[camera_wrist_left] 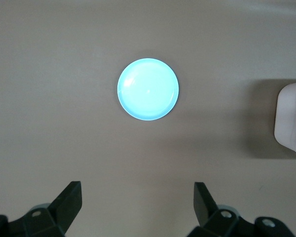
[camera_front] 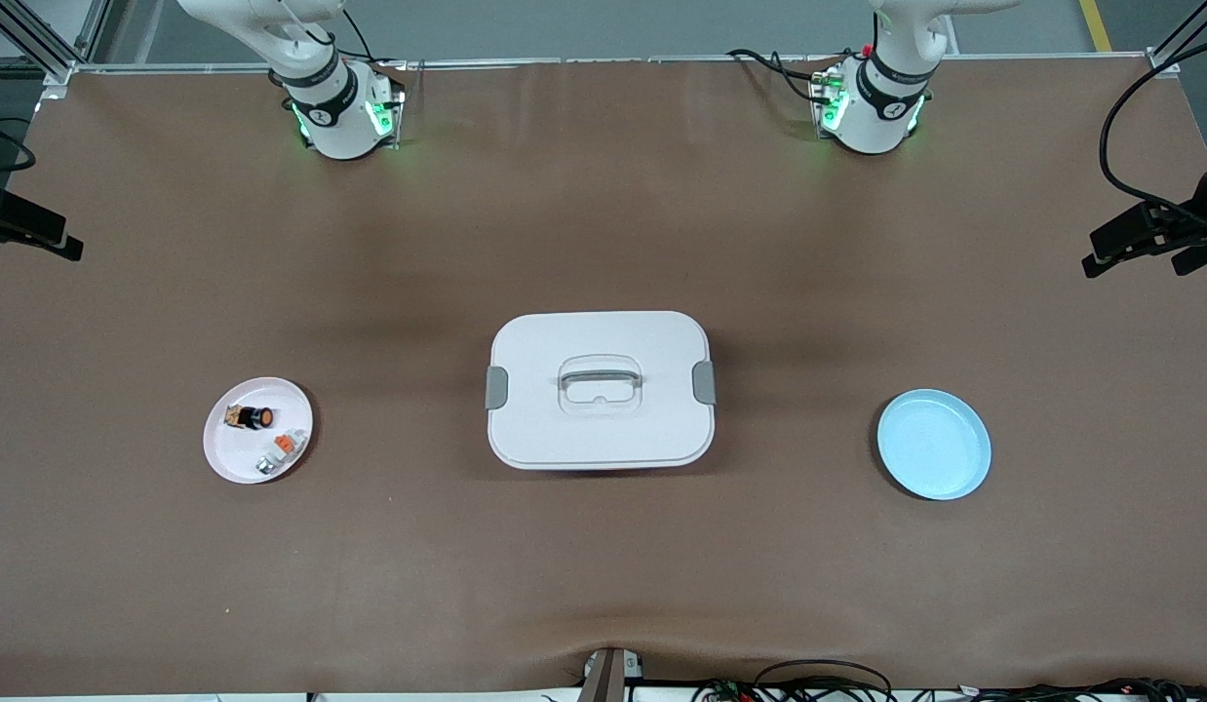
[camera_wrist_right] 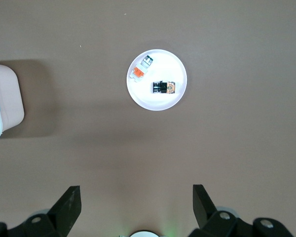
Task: Transfer orange switch to right arm and place
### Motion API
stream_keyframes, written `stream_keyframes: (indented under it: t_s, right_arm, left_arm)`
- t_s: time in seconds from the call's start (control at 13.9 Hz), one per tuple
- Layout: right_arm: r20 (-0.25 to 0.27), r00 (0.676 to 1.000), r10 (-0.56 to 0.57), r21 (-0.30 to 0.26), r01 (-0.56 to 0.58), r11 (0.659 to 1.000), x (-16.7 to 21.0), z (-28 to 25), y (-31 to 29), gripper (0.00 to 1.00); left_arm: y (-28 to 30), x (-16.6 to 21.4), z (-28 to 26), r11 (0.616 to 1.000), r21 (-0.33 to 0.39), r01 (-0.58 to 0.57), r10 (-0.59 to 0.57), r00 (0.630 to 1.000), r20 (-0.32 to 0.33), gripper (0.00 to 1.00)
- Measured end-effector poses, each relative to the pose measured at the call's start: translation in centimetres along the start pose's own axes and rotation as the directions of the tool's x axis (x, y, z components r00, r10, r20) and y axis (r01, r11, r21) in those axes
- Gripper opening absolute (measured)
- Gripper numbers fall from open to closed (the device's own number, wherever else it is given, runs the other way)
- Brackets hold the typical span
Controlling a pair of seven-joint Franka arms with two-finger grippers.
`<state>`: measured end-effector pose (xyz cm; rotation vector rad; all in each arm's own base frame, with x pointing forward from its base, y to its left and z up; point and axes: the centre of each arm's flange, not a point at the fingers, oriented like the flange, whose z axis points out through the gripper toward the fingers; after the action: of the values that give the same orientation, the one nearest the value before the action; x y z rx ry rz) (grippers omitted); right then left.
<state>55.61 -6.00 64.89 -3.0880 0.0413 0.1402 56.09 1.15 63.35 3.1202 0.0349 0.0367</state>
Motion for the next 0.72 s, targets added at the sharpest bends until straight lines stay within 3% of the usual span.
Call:
stream_keyframes:
  t_s: [0.72]
  right_arm:
    - [-0.001,0.999,-0.043,-0.003,0.043,0.999,-0.6,0.2,-1.0,1.00]
  left_arm:
    - [0.0,0.1,0.1,1.000,0.000,0.001,-0.001,1.000,0.002,1.00]
